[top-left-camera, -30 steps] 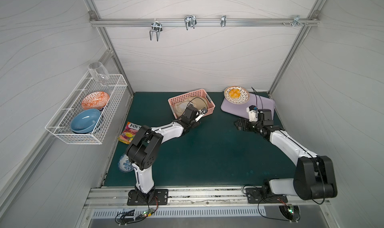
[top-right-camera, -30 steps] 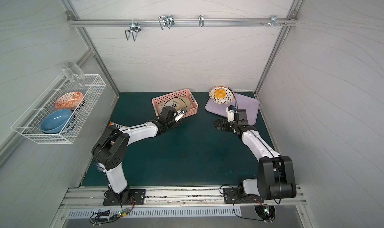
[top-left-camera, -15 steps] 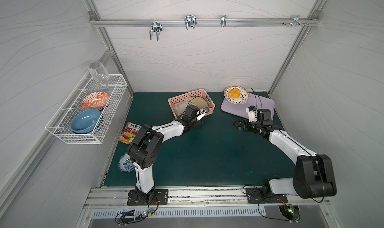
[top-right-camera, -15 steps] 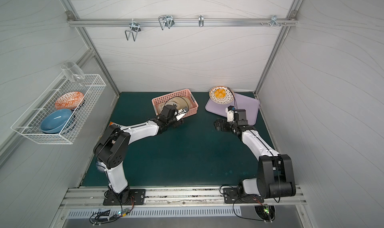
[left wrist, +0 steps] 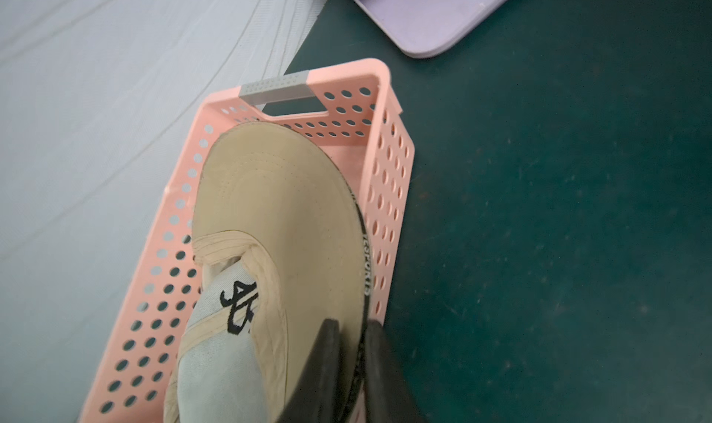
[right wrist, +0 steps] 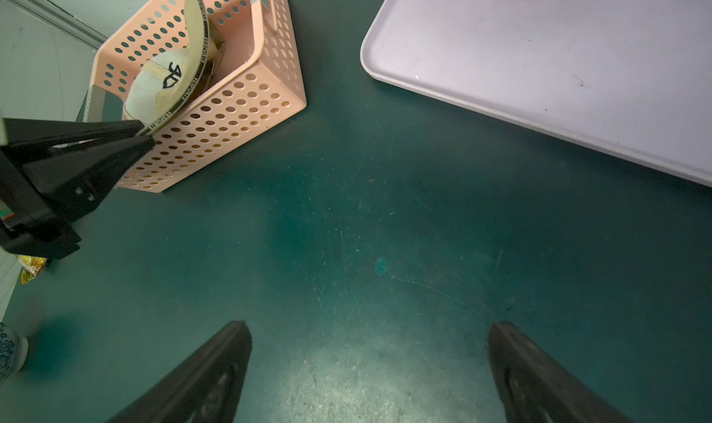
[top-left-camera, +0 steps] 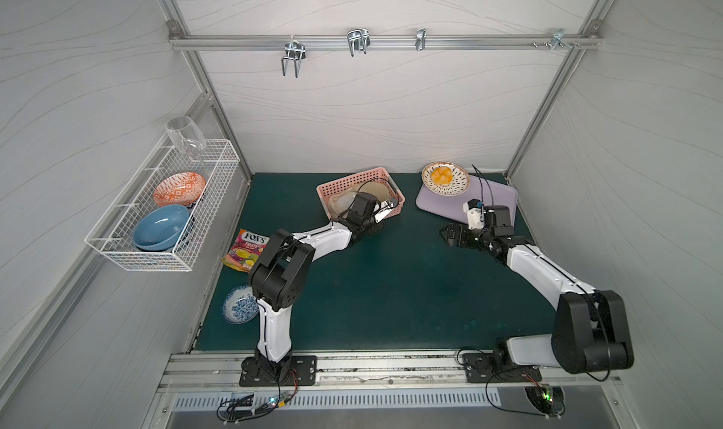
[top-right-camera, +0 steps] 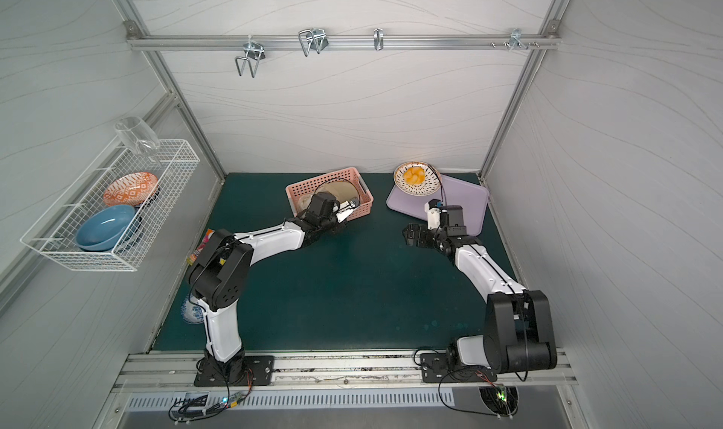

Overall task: Turn the baseball cap inside out
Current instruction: Pick up the baseball cap from the basket, then turn over the baseball cap.

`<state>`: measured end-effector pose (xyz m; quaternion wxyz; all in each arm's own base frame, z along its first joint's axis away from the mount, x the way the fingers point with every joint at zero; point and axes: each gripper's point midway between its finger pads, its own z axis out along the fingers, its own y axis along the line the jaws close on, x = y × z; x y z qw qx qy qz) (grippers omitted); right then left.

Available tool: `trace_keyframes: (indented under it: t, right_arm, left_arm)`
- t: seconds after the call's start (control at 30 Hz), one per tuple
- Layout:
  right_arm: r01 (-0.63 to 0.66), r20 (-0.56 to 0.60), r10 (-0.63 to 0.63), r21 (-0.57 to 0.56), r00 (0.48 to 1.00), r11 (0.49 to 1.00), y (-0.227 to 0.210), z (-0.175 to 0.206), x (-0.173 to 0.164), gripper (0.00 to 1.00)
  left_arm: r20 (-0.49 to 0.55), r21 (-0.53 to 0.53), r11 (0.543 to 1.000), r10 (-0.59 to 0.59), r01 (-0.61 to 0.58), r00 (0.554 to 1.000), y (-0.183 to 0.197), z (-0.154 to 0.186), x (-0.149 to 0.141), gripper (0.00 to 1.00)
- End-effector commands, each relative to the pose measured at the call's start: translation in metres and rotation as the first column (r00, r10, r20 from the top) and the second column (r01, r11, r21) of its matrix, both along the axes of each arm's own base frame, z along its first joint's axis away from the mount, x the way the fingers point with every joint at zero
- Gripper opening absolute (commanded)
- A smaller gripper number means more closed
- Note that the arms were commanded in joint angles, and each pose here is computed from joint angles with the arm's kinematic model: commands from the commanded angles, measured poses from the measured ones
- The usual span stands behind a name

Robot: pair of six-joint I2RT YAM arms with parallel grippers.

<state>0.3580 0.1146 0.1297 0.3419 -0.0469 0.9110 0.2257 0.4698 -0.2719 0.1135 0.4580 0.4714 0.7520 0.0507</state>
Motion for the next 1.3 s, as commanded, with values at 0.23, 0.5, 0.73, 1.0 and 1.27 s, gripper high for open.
trace_keyframes:
  t: [0.23, 0.5, 0.73, 1.0, 1.27]
  right_arm:
    - [-0.008, -0.036, 0.008, 0.0, 0.999, 1.0, 0.003, -0.008, -0.007, 0.99]
    - [-0.056, -0.011, 0.057, 0.054, 0.998, 0.997, 0.014, 0.009, -0.01, 0.99]
    - [-0.151, 0.062, 0.142, 0.16, 0.988, 0.976, 0.033, 0.05, -0.018, 0.99]
    - [-0.301, 0.19, 0.259, 0.244, 0.947, 0.922, 0.057, 0.108, -0.042, 0.99]
    - [-0.402, 0.265, 0.339, 0.24, 0.903, 0.884, 0.077, 0.14, -0.072, 0.99]
  left_arm:
    - [0.065, -0.108, 0.993, -0.041, 0.047, 0.997, -0.01, 0.05, -0.007, 0.0]
    - [0.262, -0.165, 0.982, 0.131, -0.089, 0.956, 0.016, 0.125, 0.008, 0.0]
    - [0.299, -0.312, 0.943, 0.215, -0.118, 0.93, 0.034, 0.222, -0.015, 0.0]
    - [0.168, -0.625, 0.78, 0.185, -0.041, 0.968, 0.043, 0.312, -0.084, 0.0]
    - [0.073, -0.793, 0.6, -0.079, 0.106, 0.994, 0.021, 0.309, -0.149, 0.0]
